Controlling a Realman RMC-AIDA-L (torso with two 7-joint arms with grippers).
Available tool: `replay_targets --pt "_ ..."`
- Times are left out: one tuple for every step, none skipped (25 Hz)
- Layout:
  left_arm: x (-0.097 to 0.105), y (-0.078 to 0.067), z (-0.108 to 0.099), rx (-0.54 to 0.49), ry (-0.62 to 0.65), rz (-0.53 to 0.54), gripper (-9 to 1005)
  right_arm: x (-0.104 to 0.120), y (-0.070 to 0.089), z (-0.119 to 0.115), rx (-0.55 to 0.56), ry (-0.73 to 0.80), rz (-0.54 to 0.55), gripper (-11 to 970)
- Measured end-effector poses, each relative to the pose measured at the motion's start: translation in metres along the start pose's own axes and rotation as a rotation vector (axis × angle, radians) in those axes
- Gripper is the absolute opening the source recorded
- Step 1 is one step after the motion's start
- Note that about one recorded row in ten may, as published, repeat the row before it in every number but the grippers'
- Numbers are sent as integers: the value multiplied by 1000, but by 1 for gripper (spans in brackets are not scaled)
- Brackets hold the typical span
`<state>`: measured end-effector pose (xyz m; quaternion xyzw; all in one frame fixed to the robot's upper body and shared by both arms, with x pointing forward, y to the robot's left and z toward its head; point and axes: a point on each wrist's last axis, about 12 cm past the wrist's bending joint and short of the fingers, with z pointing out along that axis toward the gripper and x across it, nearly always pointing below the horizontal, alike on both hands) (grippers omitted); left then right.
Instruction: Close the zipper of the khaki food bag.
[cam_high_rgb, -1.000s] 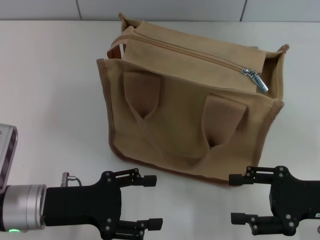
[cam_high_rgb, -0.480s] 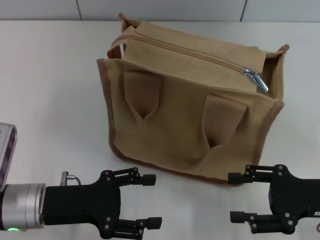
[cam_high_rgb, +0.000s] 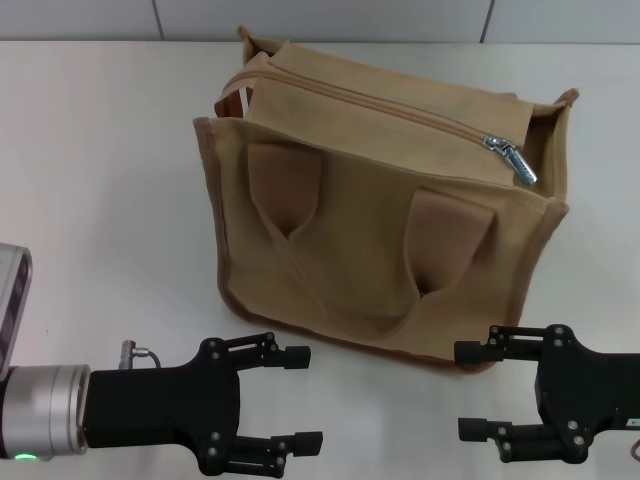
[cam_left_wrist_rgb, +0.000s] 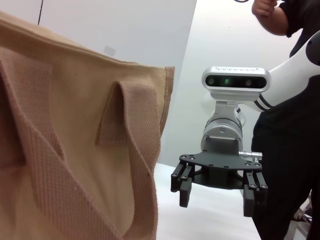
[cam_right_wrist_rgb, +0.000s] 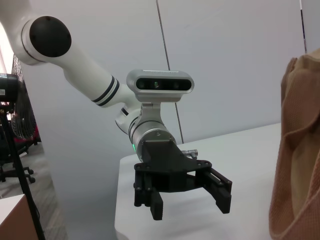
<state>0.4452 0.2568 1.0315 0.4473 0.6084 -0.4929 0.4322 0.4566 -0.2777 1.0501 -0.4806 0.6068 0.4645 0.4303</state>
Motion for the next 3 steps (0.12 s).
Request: replay_targets --pt "0 0 0 0 0 0 837 0 0 0 0 0 1 711" --pt "0 0 0 0 0 0 837 0 0 0 0 0 1 711" --pt "0 0 0 0 0 0 837 0 0 0 0 0 1 711"
